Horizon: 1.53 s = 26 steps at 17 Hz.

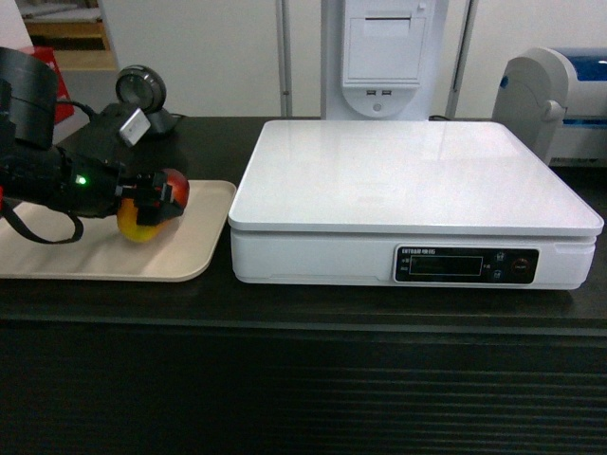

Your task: Place dark red mango on scale at checkout

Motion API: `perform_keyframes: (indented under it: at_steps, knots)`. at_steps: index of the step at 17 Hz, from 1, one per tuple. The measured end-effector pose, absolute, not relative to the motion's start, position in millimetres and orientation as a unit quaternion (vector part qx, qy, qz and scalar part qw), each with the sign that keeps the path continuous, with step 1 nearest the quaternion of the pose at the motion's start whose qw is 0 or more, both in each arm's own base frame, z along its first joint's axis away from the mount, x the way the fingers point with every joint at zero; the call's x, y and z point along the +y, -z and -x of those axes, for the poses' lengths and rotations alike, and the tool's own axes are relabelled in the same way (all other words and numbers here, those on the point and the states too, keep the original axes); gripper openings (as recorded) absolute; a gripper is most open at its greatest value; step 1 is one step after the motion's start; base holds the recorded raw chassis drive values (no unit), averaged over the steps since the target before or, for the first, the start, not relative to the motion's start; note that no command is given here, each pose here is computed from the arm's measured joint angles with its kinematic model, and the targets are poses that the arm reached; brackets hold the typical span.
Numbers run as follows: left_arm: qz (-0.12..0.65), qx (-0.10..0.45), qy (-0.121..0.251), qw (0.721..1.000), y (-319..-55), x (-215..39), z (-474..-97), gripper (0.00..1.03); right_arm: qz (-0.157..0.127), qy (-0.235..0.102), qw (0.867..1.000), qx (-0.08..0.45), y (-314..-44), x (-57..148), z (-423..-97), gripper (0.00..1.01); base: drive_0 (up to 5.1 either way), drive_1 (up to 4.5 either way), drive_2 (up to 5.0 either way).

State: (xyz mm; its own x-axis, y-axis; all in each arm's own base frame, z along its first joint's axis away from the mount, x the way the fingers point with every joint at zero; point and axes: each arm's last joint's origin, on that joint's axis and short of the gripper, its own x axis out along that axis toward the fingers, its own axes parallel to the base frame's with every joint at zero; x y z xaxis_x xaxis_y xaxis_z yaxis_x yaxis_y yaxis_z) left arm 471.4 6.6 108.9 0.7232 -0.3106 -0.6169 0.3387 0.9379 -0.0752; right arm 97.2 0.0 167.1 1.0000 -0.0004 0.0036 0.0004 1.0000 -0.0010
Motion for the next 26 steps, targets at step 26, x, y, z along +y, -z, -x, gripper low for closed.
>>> perform_keyframes:
  at_steps: [26]
  knots:
    - [-0.143,0.180,0.410,0.883,-189.2,-223.6,-434.3,0.64,0.000,0.000,1.000,-0.002,-167.1,0.0,-97.2,0.98,0.0,0.00,0.0]
